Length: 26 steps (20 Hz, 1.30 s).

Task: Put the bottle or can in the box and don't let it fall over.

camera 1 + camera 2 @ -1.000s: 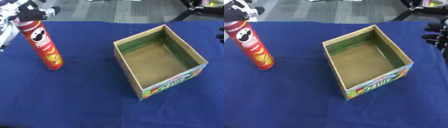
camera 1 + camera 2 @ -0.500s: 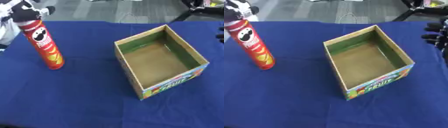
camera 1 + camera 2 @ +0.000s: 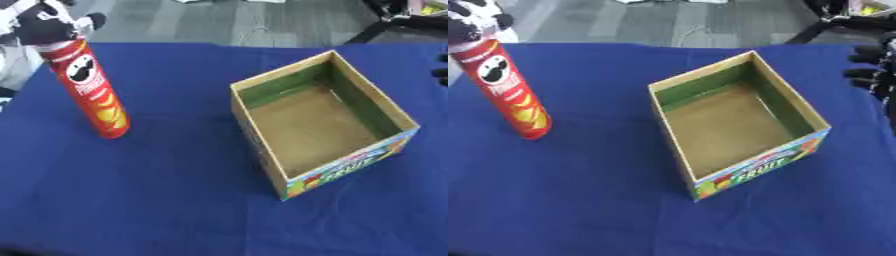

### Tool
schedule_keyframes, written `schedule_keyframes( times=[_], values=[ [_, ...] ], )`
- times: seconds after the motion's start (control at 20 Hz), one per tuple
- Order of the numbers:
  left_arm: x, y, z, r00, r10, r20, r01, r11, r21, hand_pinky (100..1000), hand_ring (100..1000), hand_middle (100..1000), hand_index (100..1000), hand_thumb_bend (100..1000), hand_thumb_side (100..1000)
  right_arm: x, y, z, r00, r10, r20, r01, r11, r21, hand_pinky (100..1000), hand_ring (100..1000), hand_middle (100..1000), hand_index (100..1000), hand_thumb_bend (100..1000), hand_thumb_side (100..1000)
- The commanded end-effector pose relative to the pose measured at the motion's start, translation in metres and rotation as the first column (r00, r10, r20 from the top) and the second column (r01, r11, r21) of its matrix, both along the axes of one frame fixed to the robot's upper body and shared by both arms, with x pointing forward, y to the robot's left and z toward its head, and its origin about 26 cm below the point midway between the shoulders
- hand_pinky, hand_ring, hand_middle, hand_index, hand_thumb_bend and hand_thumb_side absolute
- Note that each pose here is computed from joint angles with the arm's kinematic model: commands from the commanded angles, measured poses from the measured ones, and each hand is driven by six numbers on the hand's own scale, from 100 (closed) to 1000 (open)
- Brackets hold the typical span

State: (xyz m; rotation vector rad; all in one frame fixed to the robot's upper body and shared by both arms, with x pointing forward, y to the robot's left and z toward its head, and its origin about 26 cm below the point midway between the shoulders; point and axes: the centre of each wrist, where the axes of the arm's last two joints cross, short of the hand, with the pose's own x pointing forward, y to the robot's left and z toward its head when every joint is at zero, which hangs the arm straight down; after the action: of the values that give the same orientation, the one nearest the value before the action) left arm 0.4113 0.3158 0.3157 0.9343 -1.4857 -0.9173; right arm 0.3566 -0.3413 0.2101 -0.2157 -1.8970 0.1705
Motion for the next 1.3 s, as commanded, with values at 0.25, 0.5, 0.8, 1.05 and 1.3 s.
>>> schedule_keyframes(
  times=[0.25, 0.5, 0.8, 1.05, 1.3],
  values=[
    [-0.0039, 0.0112, 0.0126, 1.000, 0.023, 0.011, -0.023, 0.999, 0.024, 845, 897, 936, 878, 491, 750, -0.0018, -0.0034, 0.0129, 0.999, -0.007, 0.035, 0.008, 1.000, -0.018, 879, 761, 767, 806, 100, 977],
    [-0.0035, 0.0129, 0.0108, 0.999, 0.032, -0.001, -0.032, 0.999, 0.035, 848, 898, 936, 878, 493, 751, -0.0019, -0.0034, 0.0132, 0.999, -0.007, 0.036, 0.007, 1.000, -0.018, 879, 761, 767, 806, 100, 978],
    [-0.0031, 0.0110, 0.0105, 1.000, 0.022, -0.009, -0.021, 0.999, 0.035, 796, 890, 937, 877, 480, 738, -0.0018, -0.0026, 0.0137, 0.999, -0.004, 0.037, 0.004, 1.000, -0.019, 879, 761, 767, 806, 100, 979],
    [-0.0016, 0.0089, 0.0101, 1.000, 0.019, -0.011, -0.019, 0.999, 0.031, 723, 871, 938, 875, 469, 690, -0.0019, -0.0025, 0.0137, 0.999, -0.004, 0.038, 0.004, 1.000, -0.020, 879, 761, 768, 806, 100, 978],
    [-0.0002, 0.0082, 0.0092, 1.000, 0.023, -0.021, -0.022, 0.999, 0.038, 679, 849, 935, 871, 466, 647, -0.0019, -0.0023, 0.0141, 0.999, -0.003, 0.039, 0.004, 1.000, -0.019, 879, 762, 768, 806, 100, 978]
  ],
)
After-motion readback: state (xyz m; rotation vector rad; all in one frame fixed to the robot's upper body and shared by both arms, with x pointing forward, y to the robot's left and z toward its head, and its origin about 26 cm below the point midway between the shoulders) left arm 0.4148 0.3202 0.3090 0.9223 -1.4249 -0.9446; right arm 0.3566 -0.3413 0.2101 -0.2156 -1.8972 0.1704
